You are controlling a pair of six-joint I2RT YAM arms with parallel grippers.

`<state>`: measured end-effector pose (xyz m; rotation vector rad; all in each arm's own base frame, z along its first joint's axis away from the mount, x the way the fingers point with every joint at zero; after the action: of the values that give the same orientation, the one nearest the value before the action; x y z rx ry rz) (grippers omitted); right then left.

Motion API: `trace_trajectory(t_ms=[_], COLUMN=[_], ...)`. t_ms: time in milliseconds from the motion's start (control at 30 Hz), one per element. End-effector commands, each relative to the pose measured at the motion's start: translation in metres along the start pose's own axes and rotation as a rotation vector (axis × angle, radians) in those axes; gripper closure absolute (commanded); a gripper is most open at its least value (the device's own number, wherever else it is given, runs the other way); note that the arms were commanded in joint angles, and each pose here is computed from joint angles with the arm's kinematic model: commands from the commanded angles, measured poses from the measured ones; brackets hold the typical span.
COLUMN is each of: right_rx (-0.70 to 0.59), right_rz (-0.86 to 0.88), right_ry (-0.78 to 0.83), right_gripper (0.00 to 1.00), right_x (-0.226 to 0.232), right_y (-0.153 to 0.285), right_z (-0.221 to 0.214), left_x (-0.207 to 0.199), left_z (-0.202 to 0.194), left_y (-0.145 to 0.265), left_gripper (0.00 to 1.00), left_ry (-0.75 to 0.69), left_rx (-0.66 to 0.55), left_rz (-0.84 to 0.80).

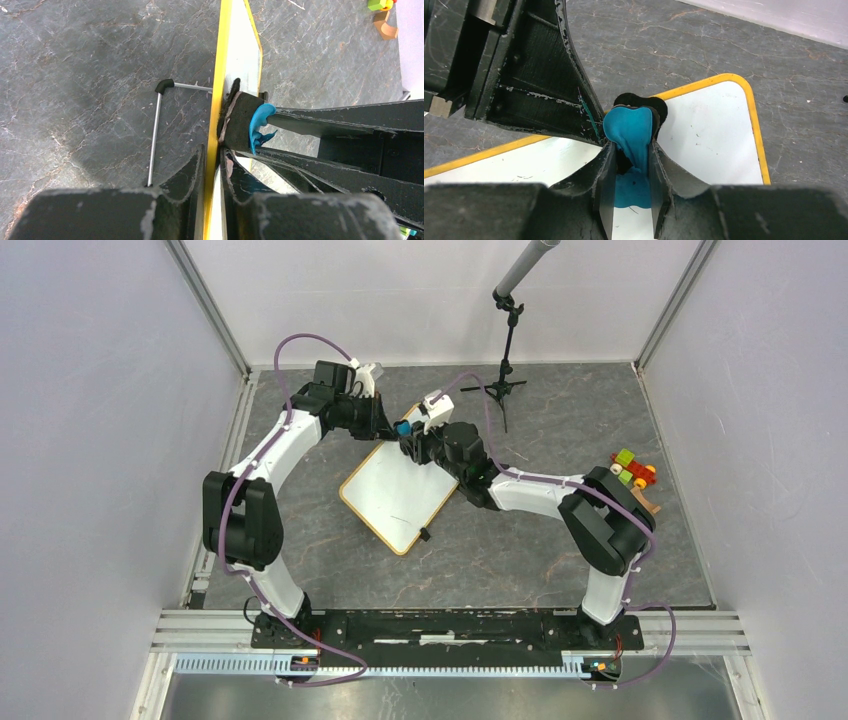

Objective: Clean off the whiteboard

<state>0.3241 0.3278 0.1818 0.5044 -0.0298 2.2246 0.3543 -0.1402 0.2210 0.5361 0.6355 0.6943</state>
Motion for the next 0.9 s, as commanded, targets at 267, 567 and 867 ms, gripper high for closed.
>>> trace_trajectory(t_ms=[267, 567, 867], right_rx=[0.313, 0.361, 0.378], right_rz=[0.078, 0.111, 0.084], right_ry=[0.004, 0.073, 0.086], right_gripper=[0.69, 0.69, 0.7], right_x=[0.015, 0.03, 0.027], right_y=[0.031, 0.028, 0.038], right_z=[-0.07, -0.077, -0.083], left_x=[-0.022, -0.022, -0.022], left_z=[0.001, 0.001, 0.001], left_y=[0.0, -0.001, -0.001], left_gripper=[0.98, 0.98, 0.98], left_ry=[-0.057, -0.059, -0.059], left_rx=[0.005, 0.005, 0.006], left_rz=[-0.071, -0.069, -0.067])
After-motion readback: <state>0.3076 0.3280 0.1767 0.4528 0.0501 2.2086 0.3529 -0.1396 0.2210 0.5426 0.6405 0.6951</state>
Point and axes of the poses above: each gripper's point midway between its finger pads, its own y axis back along the fingers, its own x axis along the line the jaws close on, z = x × y, the point moved 9 cm from there along y, back along the fingers, and after that the axes turned 13 degrees about -y, right-handed, at the moved point
